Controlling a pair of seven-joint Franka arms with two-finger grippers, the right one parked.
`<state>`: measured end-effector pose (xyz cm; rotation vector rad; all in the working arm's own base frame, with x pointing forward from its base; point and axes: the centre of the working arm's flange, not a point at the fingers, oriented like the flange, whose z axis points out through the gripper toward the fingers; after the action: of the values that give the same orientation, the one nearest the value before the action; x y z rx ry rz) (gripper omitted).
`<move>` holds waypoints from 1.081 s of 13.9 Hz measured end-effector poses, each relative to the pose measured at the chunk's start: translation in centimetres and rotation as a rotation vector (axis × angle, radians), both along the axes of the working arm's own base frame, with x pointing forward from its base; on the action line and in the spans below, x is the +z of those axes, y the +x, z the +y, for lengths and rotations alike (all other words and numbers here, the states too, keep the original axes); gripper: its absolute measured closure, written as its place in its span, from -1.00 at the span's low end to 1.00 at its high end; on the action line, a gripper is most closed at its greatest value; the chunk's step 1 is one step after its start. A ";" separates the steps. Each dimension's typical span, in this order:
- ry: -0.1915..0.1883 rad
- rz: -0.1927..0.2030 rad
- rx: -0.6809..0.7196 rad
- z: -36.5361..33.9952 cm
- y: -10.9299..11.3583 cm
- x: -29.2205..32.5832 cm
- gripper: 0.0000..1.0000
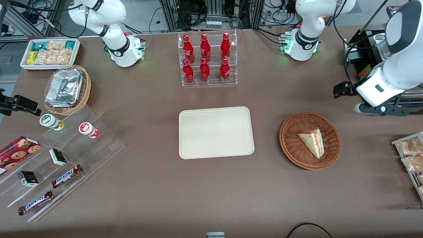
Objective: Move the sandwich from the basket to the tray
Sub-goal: 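Move the left gripper over the wicker basket toward the wrapped sandwich, then lower the left gripper and close it on the wrapped sandwich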
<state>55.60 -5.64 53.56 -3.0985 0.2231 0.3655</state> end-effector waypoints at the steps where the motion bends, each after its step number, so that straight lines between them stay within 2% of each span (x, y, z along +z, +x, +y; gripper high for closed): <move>1: -0.001 0.013 0.000 0.0 0.4 -1.6 -1.00; 4: -0.005 0.004 0.001 0.0 1.0 -6.2 -1.00; 8: -0.012 -0.050 0.008 0.5 0.2 -14.0 -1.00; 10: -0.013 -0.096 0.038 1.4 -0.1 -16.4 -1.00; 12: -0.010 -0.163 0.112 2.1 -0.2 -18.0 -1.00; 15: 0.004 -0.243 0.357 2.1 -0.3 -19.7 -1.00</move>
<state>55.26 -3.51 33.84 -3.1301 -0.3361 -0.0131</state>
